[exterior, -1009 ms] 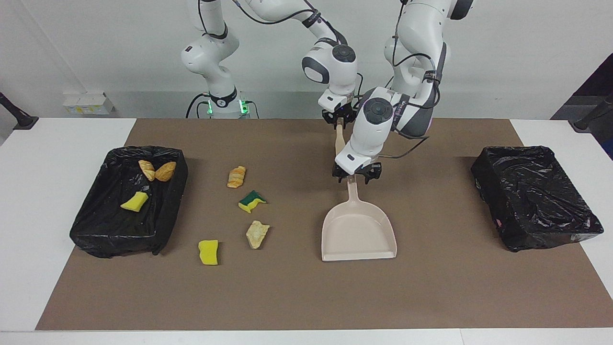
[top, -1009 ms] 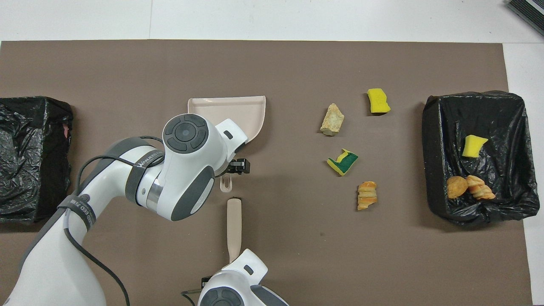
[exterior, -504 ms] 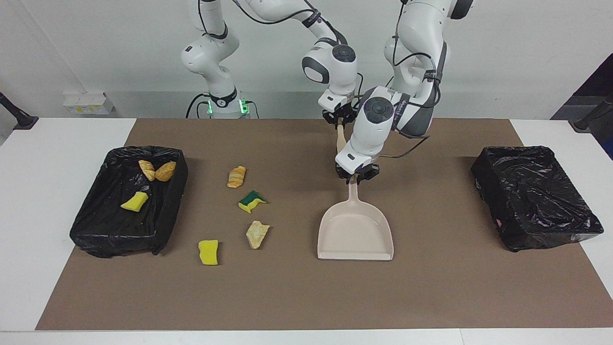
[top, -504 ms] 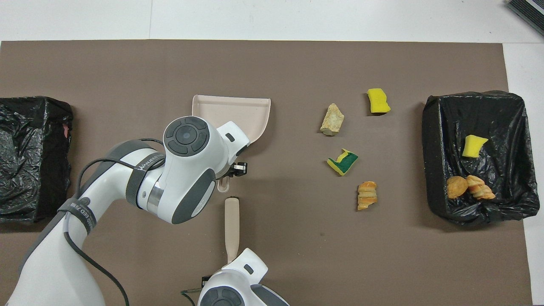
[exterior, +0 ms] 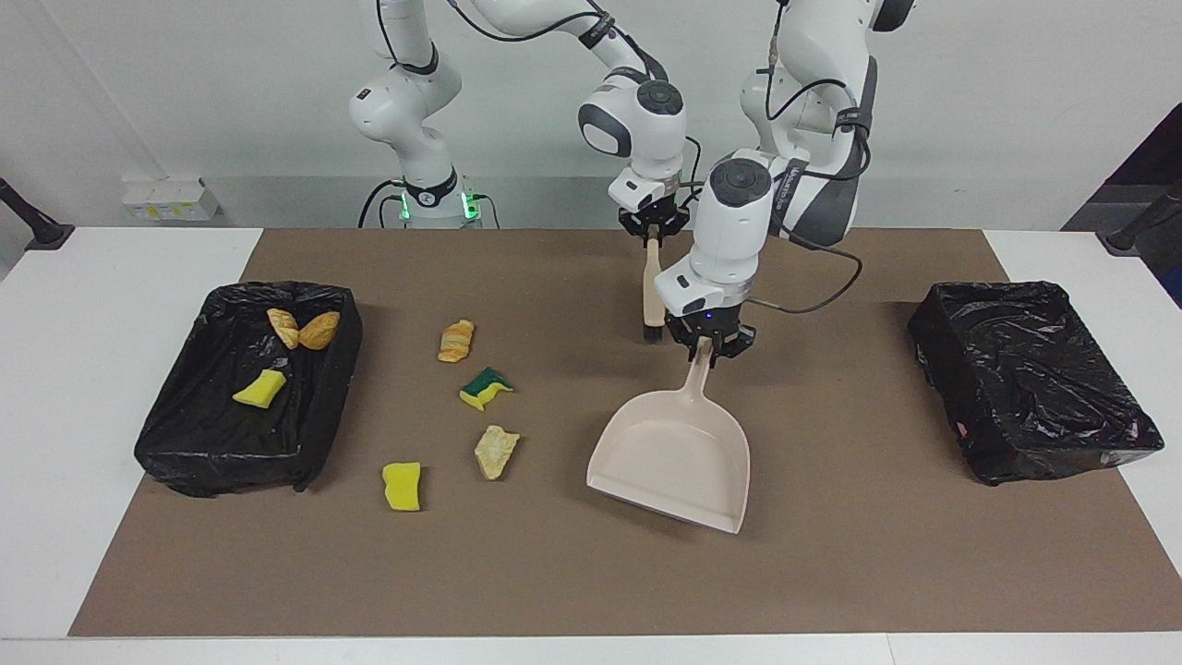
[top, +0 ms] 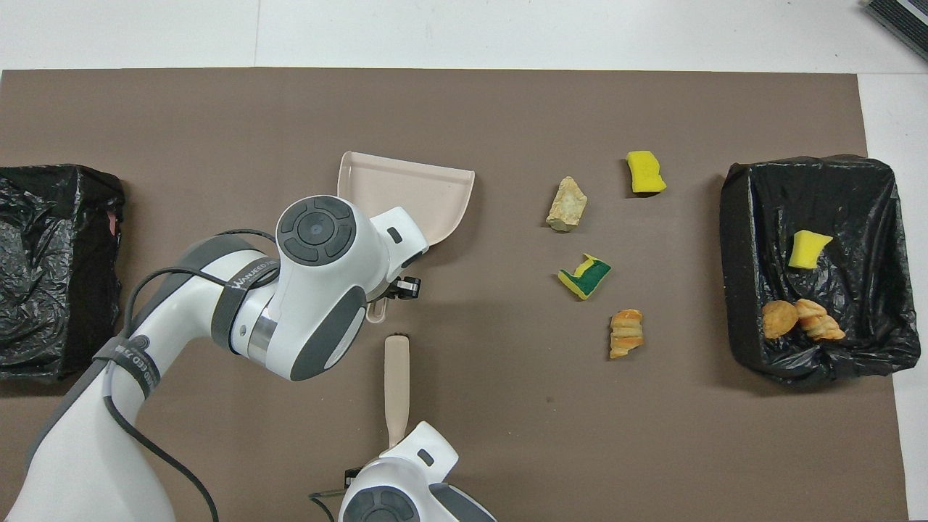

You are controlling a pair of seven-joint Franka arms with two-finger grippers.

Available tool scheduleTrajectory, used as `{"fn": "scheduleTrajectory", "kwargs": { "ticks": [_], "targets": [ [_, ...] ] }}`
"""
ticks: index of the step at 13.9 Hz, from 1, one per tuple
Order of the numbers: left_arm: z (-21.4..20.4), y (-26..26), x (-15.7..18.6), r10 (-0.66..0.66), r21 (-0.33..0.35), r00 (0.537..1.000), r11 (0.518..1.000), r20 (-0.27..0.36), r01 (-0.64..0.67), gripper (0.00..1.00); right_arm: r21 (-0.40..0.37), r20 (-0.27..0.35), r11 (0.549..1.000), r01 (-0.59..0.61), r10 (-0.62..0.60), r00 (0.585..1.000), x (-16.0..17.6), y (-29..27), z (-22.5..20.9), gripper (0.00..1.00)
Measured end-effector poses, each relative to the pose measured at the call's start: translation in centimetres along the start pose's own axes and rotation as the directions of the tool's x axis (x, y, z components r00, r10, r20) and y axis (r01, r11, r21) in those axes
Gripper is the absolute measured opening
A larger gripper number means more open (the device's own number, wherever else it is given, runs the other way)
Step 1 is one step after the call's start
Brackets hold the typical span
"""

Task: Sweep and dump trash in bin
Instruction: 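Move the dustpan toward the bread with the left gripper while the right gripper brushes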

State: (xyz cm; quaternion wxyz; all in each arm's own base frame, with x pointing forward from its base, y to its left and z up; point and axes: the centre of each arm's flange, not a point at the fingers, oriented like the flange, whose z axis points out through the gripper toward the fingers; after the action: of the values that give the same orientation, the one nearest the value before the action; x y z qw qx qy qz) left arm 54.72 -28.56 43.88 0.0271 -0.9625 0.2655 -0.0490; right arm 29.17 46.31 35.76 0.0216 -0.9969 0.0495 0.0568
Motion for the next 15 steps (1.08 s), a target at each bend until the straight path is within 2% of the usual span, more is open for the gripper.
{"fn": "scheduleTrajectory", "kwargs": {
  "ticks": [2, 5, 7, 10, 12, 15],
  "targets": [
    [-3.5, -5.7, -1.3, 0.119, 0.027, 0.993, 0.993, -0.003, -0.119, 0.32, -0.024, 0.011, 0.999, -0.048, 0.048, 0.999, 1.4, 2.7, -2.3, 0.27],
    [-7.1, -14.5, -5.1, 0.288, 0.045, 0.957, 0.956, 0.038, -0.290, 0.32, -0.038, 0.009, 0.993, -0.113, 0.113, 0.994, 2.3, 7.1, -4.0, 0.27],
    [-7.7, -18.5, -7.4, 0.401, 0.026, 0.913, 0.914, 0.075, -0.404, 0.32, -0.060, 0.020, 0.988, -0.145, 0.146, 0.989, 2.6, 9.3, -4.6, 0.27],
    [-6.6, -25.1, -11.2, 0.577, -0.024, 0.810, 0.816, 0.109, -0.578, 0.32, -0.101, 0.046, 0.972, -0.212, 0.217, 0.975, 4.2, 12.5, -5.6, 0.27],
    [-5.9, -26.5, -12.4, 0.665, -0.052, 0.739, 0.746, 0.112, -0.664, 0.32, -0.127, 0.065, 0.955, -0.267, 0.276, 0.959, 5.8, 14.8, -6.1, 0.27],
    [-2.5, -22.1, -12.1, 0.741, -0.129, 0.660, 0.672, 0.124, -0.730, 0.32, -0.155, 0.085, 0.936, -0.316, 0.332, 0.940, 7.0, 17.2, -5.4, 0.27]
  ]
}}
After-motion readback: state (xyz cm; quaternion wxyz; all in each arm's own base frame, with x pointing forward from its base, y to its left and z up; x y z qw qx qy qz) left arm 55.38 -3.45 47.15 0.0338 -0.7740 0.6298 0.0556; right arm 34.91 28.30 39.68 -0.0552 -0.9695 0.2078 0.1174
